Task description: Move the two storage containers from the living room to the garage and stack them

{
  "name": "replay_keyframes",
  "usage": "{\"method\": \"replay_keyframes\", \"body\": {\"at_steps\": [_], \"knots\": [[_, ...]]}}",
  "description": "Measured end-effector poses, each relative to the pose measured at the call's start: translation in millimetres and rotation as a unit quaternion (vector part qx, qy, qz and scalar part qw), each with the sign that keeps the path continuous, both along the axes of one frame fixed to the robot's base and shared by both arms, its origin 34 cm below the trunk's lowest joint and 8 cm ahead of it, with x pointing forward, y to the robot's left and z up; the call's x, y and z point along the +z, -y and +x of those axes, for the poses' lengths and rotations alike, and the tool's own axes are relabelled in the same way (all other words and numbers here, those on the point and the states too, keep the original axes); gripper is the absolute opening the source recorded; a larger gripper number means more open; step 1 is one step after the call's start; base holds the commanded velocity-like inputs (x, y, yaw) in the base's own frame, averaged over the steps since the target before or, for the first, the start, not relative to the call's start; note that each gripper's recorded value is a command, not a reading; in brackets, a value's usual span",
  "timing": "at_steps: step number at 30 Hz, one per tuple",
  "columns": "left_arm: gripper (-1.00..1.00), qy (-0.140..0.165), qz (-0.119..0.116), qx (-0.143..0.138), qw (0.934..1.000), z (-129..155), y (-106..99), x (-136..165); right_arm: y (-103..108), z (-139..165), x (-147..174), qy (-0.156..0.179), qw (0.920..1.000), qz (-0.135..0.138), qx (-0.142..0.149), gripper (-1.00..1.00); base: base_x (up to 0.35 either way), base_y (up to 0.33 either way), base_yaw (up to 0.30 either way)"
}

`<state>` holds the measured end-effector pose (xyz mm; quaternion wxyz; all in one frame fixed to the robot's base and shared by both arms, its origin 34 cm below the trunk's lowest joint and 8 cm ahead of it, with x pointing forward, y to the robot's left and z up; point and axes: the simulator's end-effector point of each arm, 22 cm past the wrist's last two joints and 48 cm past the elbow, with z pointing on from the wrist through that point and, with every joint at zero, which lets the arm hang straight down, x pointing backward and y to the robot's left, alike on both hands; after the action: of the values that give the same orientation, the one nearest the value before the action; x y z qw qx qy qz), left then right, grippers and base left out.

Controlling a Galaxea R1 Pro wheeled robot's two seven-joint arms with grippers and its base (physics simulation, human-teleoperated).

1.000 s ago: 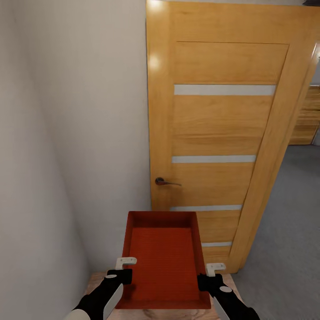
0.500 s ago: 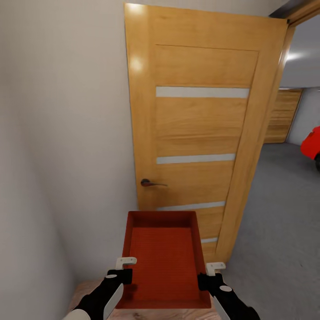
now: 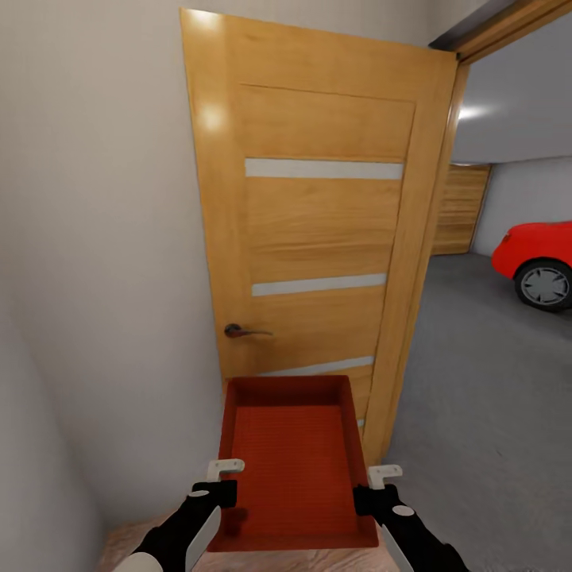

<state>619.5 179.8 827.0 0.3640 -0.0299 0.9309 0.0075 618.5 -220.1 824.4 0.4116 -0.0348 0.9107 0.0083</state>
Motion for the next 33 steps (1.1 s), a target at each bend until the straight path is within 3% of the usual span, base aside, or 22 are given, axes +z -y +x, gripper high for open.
{"method": "replay_keyframes", "body": {"at_steps": [33], "knots": [[-1.00, 0.012, 0.000, 0.000, 0.9999, 4, 0, 13, 0, 4, 13, 0.012, 0.9999, 0.000, 0.000, -1.00, 0.000, 0.000, -0.200]]}}
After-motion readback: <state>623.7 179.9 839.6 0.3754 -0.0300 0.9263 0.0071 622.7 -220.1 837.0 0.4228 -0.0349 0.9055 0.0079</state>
